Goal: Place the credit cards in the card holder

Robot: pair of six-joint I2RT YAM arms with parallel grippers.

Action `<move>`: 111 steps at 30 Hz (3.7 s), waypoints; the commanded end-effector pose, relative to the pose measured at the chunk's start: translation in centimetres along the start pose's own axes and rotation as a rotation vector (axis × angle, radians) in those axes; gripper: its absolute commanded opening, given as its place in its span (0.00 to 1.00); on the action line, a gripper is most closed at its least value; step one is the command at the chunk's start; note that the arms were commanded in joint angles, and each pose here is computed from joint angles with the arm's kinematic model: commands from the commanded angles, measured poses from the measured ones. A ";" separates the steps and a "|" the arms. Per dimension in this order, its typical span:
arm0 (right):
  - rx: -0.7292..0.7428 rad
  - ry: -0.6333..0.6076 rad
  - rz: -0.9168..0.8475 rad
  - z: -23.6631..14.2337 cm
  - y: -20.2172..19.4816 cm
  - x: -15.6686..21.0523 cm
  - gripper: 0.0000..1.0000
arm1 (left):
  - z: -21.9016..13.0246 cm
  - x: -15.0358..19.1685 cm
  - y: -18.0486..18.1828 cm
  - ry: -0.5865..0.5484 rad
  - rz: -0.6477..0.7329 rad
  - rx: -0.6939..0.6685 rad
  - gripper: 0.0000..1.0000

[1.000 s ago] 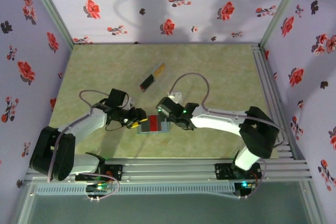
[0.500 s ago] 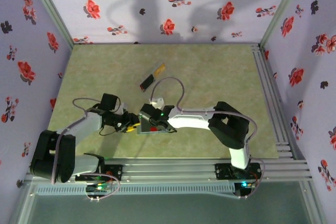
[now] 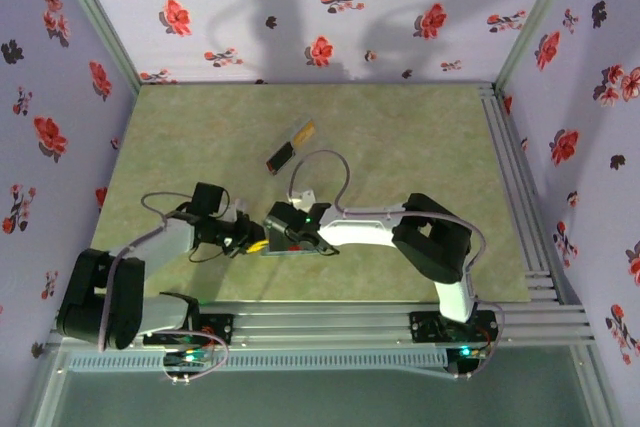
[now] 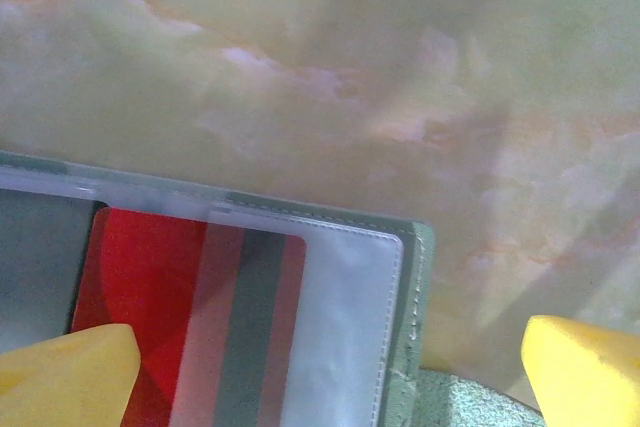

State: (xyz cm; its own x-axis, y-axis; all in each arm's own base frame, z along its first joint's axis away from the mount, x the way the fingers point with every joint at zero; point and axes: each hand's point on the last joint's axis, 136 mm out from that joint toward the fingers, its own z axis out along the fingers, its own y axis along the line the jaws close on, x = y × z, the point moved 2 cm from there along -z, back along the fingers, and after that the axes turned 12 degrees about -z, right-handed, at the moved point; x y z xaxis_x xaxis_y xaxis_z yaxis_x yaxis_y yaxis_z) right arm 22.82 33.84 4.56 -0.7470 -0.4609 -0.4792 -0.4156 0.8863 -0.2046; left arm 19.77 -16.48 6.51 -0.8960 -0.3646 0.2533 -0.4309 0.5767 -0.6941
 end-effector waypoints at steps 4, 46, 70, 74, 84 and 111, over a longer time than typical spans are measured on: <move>0.069 0.037 -0.004 0.5 -1.5 2.0 0.99 | 0.4 -0.1 -2.5 0.023 0.037 0.074 0.06; 0.012 0.056 -0.110 0.1 -2.8 3.7 0.99 | 3.3 -1.7 3.0 -0.056 0.034 -0.241 0.01; -0.300 -0.086 0.196 -4.6 -5.6 0.6 0.99 | -1.0 0.7 0.0 -0.102 0.092 -0.141 0.33; -0.410 -0.054 0.167 -3.5 -6.1 1.2 0.91 | -0.9 0.5 0.3 -0.108 0.091 -0.156 0.43; -0.595 0.025 0.252 0.4 -7.7 -0.5 0.57 | 0.5 0.1 -0.2 -0.047 0.127 -0.172 0.51; -0.790 0.048 0.212 -0.6 -2.4 1.2 0.11 | 1.4 0.6 -6.2 -0.037 0.268 0.022 0.50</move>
State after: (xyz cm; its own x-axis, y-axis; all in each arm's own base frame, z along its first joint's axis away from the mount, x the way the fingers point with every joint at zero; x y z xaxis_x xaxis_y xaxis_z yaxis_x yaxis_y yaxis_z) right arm 23.91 29.90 4.68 -0.8617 -0.2991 -0.4098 -0.4871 0.7136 0.5035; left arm 21.82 -19.11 7.53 -0.9566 -0.2846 0.0635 -0.2539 0.7060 -0.6611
